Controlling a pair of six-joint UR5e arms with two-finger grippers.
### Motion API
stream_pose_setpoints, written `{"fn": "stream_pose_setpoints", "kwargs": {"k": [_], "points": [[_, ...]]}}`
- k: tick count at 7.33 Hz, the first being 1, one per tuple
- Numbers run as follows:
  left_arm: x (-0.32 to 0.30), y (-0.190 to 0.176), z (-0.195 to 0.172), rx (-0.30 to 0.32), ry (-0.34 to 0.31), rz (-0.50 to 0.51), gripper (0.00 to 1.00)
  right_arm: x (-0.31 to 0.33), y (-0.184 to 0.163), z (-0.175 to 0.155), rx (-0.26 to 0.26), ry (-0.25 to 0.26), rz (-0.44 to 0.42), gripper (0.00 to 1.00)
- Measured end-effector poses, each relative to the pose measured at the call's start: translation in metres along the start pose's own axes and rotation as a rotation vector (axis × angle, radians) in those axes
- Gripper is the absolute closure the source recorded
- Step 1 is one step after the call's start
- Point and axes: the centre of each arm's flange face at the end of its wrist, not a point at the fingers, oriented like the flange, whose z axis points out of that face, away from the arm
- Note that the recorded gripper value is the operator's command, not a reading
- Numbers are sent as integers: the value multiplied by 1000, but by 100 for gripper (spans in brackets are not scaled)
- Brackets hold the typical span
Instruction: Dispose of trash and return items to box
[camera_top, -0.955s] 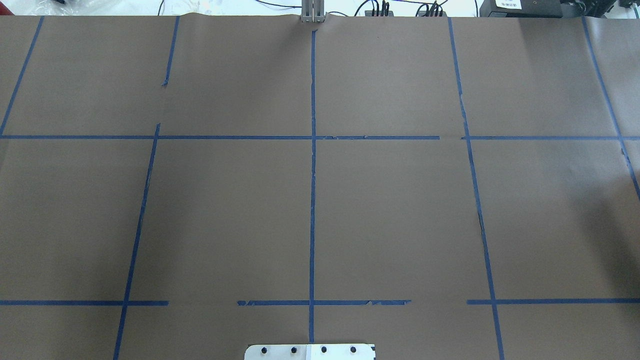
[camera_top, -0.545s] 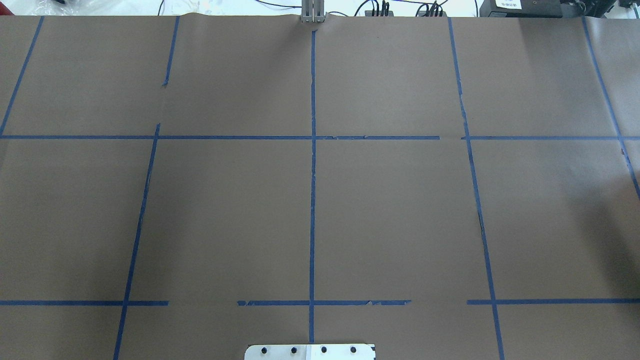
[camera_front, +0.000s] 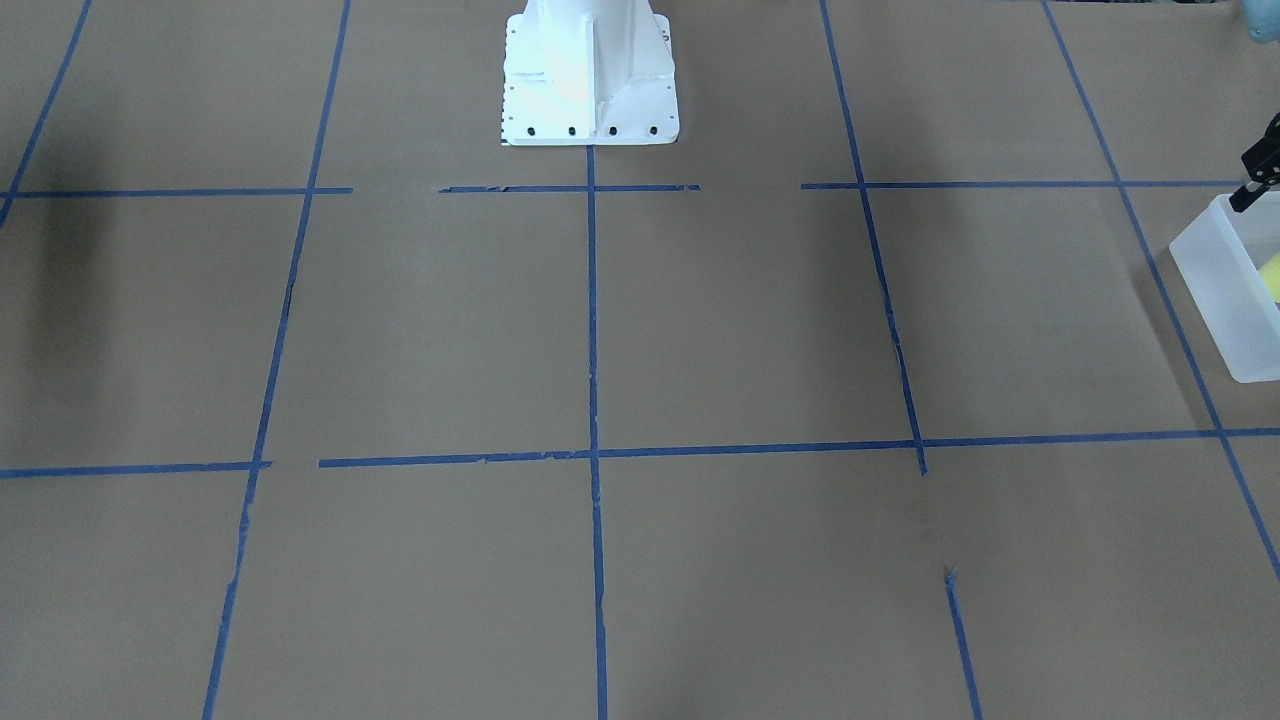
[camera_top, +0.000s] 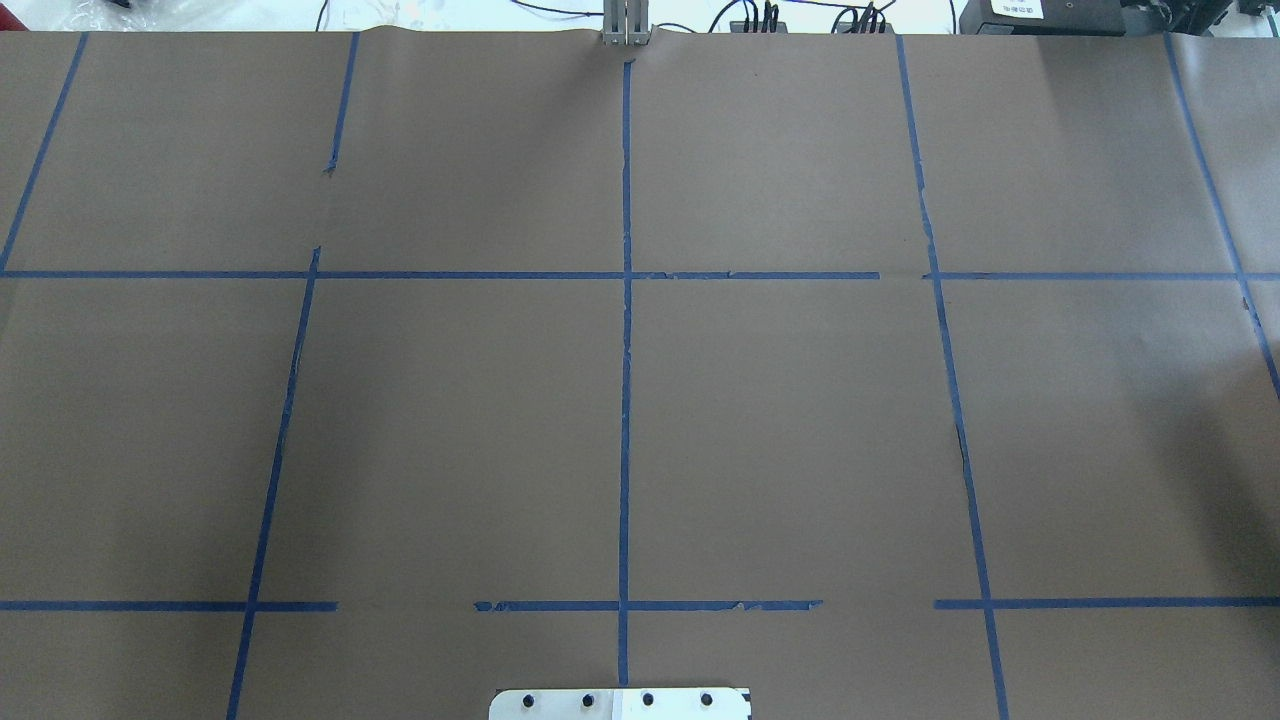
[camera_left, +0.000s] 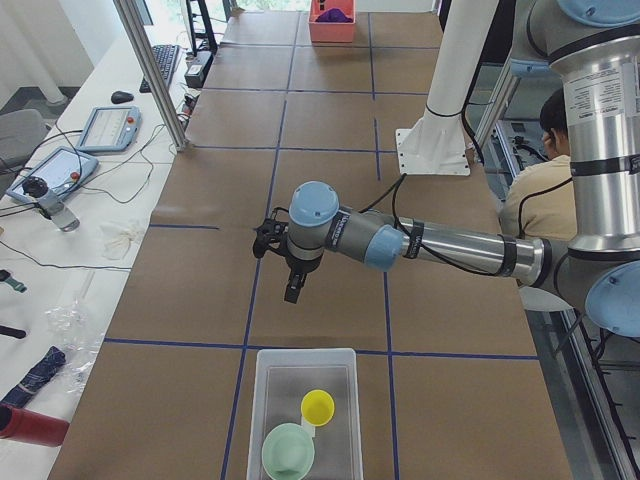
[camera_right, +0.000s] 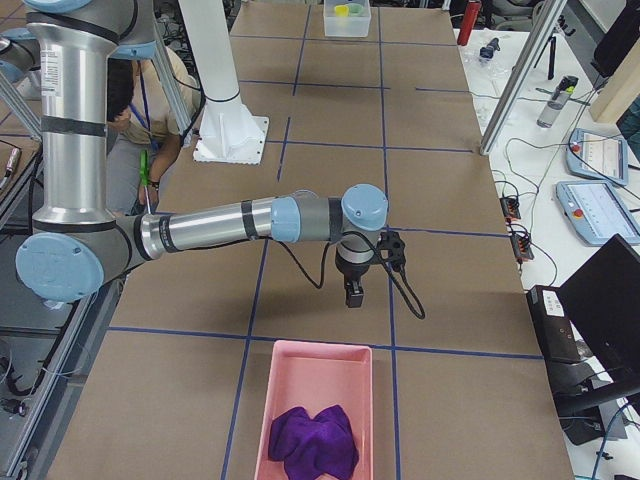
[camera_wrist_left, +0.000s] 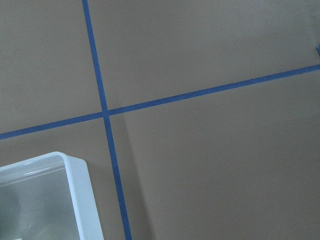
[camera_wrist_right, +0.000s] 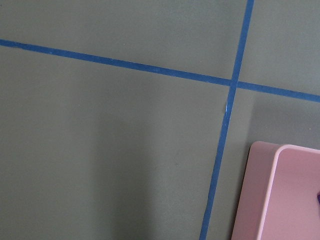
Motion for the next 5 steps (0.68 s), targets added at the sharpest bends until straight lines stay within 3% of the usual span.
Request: {"fn": "stream_pose_setpoints", "kwargs": {"k": [5], "points": [[-5,2,2,-12,12,-17,0,-1,-3,0,3,18,-9,0]]}}
